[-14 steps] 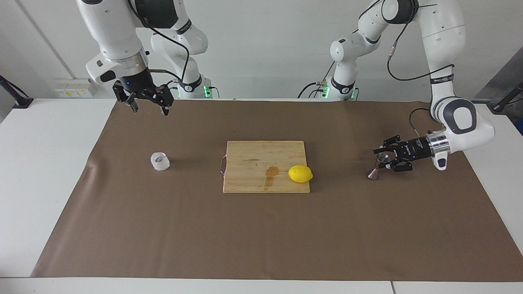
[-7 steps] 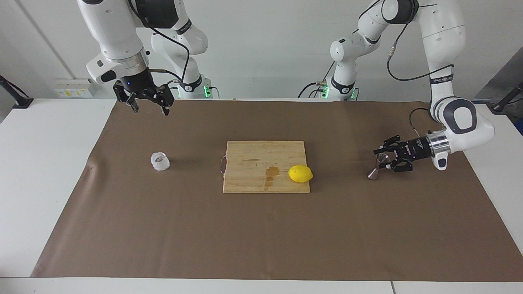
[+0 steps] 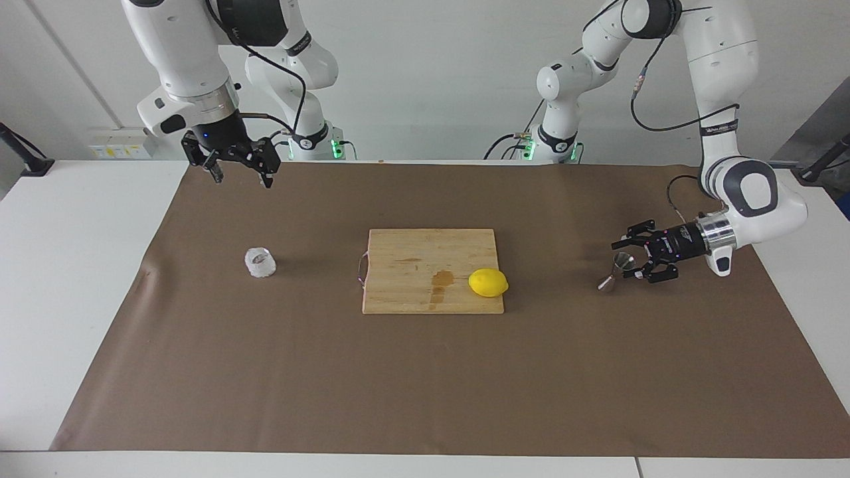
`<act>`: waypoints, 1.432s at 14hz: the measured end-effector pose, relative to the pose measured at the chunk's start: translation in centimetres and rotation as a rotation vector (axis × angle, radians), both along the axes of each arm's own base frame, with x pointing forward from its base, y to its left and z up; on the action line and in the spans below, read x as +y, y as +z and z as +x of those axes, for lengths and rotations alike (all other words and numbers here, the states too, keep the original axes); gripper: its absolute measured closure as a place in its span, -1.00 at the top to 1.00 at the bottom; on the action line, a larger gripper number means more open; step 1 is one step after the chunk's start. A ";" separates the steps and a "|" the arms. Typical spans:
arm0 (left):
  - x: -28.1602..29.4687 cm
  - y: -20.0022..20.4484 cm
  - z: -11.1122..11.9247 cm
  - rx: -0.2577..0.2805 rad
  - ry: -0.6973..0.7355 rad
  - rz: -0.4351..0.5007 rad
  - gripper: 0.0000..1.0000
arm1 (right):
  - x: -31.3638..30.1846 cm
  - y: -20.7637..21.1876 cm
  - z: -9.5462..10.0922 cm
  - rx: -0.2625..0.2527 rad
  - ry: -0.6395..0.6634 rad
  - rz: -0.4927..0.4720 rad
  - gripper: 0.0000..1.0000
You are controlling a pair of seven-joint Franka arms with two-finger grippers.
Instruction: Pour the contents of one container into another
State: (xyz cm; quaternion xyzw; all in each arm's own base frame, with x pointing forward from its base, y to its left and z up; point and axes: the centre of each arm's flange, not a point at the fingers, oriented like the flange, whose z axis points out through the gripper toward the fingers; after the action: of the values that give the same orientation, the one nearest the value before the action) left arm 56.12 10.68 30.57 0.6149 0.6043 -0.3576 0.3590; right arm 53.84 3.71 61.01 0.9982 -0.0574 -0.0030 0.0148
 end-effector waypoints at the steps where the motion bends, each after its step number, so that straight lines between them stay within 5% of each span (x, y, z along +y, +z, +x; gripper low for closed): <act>1: 0.0 0.0 0.0 0.000 0.001 0.001 0.76 | 0.0 0.0 0.0 0.000 0.000 0.000 1.00; 7: 0.0 0.1 0.1 -0.004 0.010 -0.005 0.73 | 0.0 0.0 0.0 0.000 0.000 0.000 1.00; 9: 0.0 0.1 0.1 -0.005 0.012 -0.004 0.29 | 0.0 0.0 0.0 0.000 0.000 0.000 1.00; 12: 0.0 0.1 0.2 -0.006 0.013 -0.003 0.00 | 0.0 0.0 0.0 0.000 0.000 0.000 1.00; 20: -1.1 1.0 0.7 -0.019 0.013 -0.065 0.00 | 0.0 0.0 0.0 0.000 0.000 0.000 1.00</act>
State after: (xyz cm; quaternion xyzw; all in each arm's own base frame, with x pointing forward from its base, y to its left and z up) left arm 56.82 9.55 31.62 0.6024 0.5928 -0.3688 0.3869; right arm 53.84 3.71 61.01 0.9982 -0.0574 -0.0030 0.0148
